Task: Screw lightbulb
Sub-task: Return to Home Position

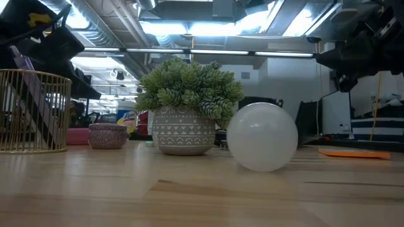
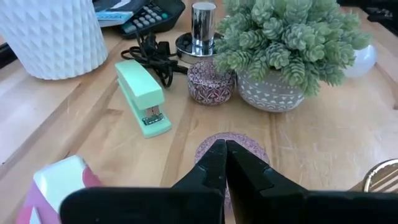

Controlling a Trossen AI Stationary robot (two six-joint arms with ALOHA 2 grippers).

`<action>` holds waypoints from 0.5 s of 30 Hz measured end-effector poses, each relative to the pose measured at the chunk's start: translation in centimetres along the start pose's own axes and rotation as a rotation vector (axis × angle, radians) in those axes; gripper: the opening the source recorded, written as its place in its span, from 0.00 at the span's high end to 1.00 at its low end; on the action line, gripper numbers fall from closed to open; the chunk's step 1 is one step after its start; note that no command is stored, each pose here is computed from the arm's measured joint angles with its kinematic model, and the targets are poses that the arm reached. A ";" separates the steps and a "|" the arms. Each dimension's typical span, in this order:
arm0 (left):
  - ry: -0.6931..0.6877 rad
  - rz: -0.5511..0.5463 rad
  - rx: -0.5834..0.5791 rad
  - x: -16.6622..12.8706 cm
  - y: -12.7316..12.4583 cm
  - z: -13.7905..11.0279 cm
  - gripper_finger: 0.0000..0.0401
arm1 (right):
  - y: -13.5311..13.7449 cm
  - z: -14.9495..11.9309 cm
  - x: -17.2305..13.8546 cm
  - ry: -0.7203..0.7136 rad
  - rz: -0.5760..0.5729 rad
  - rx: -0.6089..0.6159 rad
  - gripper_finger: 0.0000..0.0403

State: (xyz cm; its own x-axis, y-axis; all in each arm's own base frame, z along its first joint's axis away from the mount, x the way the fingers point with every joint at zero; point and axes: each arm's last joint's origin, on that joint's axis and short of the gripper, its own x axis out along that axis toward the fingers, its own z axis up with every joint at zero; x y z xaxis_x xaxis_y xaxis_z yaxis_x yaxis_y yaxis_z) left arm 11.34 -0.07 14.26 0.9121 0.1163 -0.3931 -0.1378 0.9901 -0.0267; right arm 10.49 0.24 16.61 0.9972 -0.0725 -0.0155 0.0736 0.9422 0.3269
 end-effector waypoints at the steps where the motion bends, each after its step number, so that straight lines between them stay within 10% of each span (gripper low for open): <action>1: -0.008 -0.001 -0.001 -0.1 0.0 0.1 1.00 | 0.0 0.0 0.0 -0.005 0.002 0.001 0.93; 15: -0.346 -0.033 -0.056 -2.9 0.3 2.0 1.00 | 0.1 0.7 -0.8 -0.089 0.038 0.013 0.93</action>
State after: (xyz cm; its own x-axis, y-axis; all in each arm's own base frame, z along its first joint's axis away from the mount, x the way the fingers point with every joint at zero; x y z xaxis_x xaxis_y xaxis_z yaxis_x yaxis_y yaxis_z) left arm 9.41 0.03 17.23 0.9919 0.1139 -0.0568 -0.1186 0.9890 -0.0881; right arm 9.68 0.19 17.34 0.9946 -0.0661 0.0806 0.0351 0.9407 0.3375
